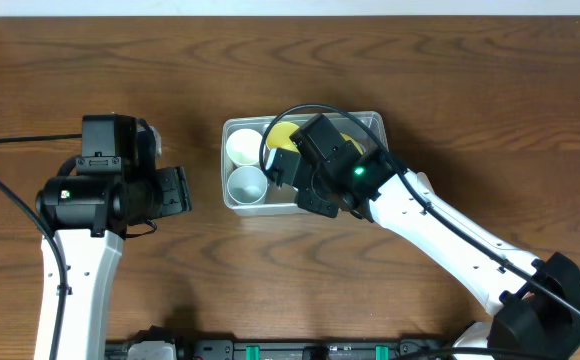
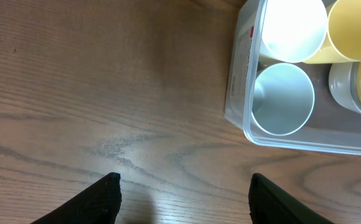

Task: Pack container
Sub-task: 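Carry the spoon into the container's front edge and release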

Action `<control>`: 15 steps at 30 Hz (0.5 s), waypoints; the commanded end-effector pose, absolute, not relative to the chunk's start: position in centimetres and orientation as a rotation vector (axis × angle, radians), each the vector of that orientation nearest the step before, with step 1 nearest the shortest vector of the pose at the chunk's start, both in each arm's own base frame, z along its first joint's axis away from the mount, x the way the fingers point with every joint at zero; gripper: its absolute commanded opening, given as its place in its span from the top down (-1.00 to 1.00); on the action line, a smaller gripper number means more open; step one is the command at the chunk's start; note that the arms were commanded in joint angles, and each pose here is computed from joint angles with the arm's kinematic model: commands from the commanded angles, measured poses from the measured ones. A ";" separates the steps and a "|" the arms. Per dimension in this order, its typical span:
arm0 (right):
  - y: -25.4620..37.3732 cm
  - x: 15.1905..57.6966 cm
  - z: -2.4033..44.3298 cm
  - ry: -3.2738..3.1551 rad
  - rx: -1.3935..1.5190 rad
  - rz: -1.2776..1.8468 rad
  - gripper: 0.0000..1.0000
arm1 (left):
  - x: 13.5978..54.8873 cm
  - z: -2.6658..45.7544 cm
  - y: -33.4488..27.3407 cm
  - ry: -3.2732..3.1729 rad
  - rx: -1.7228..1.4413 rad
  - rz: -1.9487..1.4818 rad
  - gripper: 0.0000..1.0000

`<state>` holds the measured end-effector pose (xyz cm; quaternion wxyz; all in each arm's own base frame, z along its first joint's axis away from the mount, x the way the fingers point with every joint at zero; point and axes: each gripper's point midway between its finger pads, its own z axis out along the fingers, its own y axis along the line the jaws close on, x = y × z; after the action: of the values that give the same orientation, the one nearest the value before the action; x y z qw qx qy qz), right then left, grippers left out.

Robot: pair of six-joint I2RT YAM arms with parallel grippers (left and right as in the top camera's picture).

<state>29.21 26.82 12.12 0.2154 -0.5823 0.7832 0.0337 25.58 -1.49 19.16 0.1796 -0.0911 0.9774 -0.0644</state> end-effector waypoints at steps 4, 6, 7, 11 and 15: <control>27.1 28.9 12.0 2.161 -1.645 0.092 -0.34 | 25.4 19.3 -1.3 2.758 -0.268 -0.176 -0.32; 27.1 28.9 12.0 2.159 -1.643 0.092 -0.39 | 25.4 19.3 -1.3 2.758 -0.268 -0.175 -0.32; 27.1 28.9 12.0 2.160 -1.641 0.093 -0.40 | 25.4 19.3 -1.3 2.758 -0.268 -0.175 -0.33; 27.3 29.2 12.3 2.235 -1.517 0.126 -0.42 | 25.4 19.2 -1.3 2.761 -0.268 -0.175 -0.33; 27.4 29.4 13.8 2.254 -1.410 0.150 -0.41 | 25.0 19.1 -1.3 2.776 -0.271 -0.174 -0.33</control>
<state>29.31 26.93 12.20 0.2173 -0.5484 0.8063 0.0429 25.33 -1.49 19.06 0.1742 -0.0915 0.9784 -0.0640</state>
